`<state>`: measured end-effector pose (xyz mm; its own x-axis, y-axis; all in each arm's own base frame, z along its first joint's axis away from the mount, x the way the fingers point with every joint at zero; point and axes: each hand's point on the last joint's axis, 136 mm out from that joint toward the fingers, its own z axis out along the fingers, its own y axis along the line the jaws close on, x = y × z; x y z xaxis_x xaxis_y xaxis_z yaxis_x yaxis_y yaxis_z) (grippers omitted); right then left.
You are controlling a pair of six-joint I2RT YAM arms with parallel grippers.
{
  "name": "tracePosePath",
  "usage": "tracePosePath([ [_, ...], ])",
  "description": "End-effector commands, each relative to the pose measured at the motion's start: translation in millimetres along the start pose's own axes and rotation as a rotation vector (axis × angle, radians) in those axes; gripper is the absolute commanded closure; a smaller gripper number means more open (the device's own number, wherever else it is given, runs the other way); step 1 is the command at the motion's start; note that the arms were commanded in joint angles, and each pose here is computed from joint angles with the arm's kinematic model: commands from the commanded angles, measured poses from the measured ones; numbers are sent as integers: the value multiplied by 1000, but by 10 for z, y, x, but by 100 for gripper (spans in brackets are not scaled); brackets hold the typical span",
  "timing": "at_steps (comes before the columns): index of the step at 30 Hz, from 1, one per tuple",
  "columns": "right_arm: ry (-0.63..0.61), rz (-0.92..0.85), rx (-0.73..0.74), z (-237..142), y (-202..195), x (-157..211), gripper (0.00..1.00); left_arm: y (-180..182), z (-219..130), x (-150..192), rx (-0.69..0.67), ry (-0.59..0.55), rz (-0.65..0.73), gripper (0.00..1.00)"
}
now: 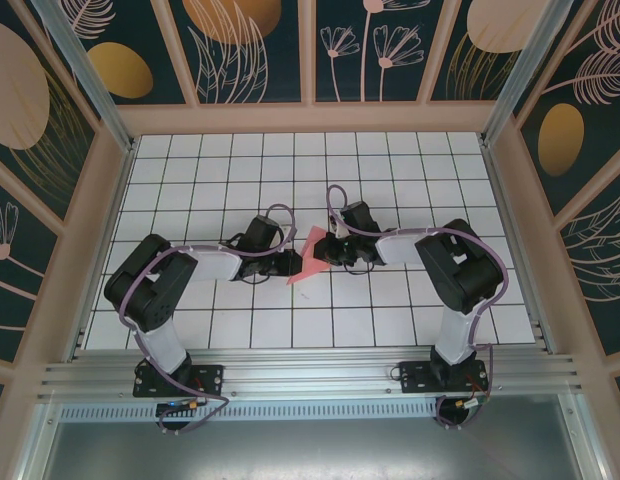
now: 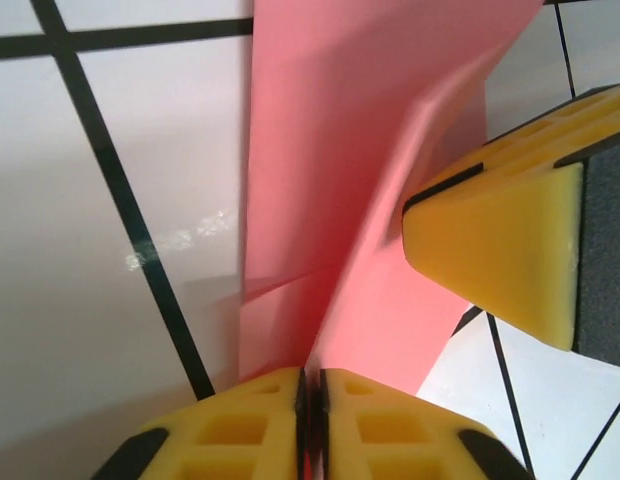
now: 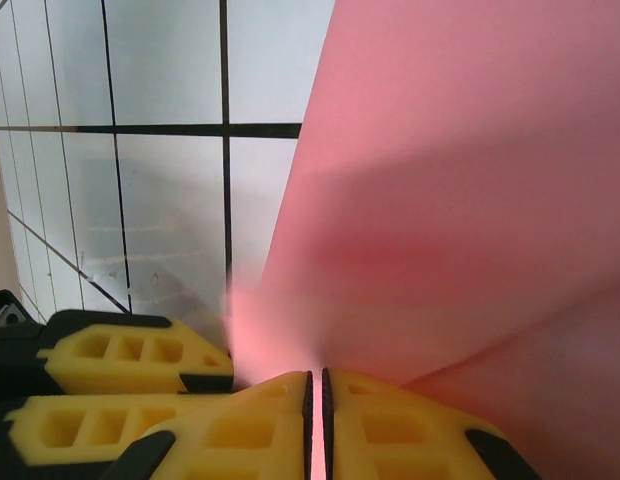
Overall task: Fold a paper plane with a square sheet of paper (pick it up from the middle)
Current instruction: Fourth fold the wing at the center of the table.
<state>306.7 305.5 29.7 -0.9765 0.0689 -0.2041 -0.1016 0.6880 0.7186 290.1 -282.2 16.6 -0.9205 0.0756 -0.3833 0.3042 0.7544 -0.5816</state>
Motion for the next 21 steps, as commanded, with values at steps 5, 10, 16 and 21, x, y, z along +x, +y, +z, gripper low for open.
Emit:
tracePosePath([
  [5, -52, -35, -6, -90, 153, -183, 84, 95, 39, 84, 4, 26, -30, 100],
  [10, -112, -25, 7, -228, 128, -279, 83, 144, 39, 108, 25, 34, -77, 100],
  [16, -142, -10, -28, -287, 137, -283, 84, 158, 86, 186, 77, 72, -133, 100],
  [21, -89, -26, -64, -129, 208, -202, 89, 230, 126, 270, 70, 110, -199, 100],
])
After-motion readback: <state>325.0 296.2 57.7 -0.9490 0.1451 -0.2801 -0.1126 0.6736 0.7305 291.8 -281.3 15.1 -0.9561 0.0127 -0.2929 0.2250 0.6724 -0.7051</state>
